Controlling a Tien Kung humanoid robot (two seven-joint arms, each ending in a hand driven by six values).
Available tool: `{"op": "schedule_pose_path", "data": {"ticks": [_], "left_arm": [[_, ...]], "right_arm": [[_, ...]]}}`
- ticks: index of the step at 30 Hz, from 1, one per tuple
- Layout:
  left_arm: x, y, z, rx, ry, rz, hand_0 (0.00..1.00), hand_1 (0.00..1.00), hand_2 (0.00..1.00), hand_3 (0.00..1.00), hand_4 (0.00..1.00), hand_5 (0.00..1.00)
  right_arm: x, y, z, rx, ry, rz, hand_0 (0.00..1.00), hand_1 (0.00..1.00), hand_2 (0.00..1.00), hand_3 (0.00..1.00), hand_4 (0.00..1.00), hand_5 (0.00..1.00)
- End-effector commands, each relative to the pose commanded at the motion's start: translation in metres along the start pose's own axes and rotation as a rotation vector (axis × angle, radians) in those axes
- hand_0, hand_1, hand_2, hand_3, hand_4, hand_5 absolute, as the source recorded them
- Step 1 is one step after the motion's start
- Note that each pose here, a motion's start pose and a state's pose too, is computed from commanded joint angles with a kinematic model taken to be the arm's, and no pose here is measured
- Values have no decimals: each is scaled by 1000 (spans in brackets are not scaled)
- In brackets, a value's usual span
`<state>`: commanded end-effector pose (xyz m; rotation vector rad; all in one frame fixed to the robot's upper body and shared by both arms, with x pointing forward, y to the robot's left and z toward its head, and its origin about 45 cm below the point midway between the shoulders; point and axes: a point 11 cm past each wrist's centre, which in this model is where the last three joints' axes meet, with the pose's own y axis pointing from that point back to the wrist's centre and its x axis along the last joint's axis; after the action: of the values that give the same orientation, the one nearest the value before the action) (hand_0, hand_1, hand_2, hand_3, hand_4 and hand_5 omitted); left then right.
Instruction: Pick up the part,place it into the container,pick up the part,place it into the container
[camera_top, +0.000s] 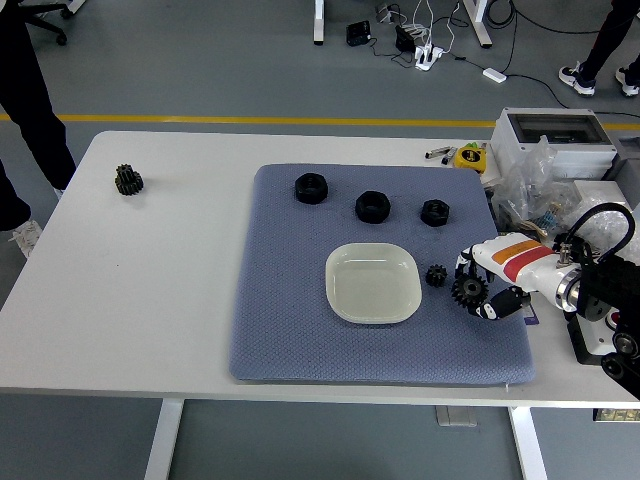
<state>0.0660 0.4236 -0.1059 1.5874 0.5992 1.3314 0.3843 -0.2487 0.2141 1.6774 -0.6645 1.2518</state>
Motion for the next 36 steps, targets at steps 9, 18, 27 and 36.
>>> {"op": "schedule_pose_path", "data": {"ticks": [9, 18, 27, 36], "left_arm": [[-1, 0, -3, 6, -9, -4, 648, 651, 613, 552, 589, 477], [-1, 0, -6, 13, 0, -3, 648, 652, 613, 552, 589, 477], [-1, 0, -5, 17, -12, -4, 649, 658, 613, 552, 589, 476], [0, 0, -4, 14, -20, -4, 649, 658, 612, 552, 590, 478]], "right_arm": [[25, -17, -39, 84, 53, 38, 281, 406, 446, 468, 667, 61], [41, -41, -79, 173, 91, 26, 289, 407, 447, 471, 671, 66], [24, -72, -107, 217, 110, -21, 351, 419, 481, 484, 660, 81], [20, -80, -108, 210, 190, -58, 330, 457, 599, 637, 865, 132]]}}
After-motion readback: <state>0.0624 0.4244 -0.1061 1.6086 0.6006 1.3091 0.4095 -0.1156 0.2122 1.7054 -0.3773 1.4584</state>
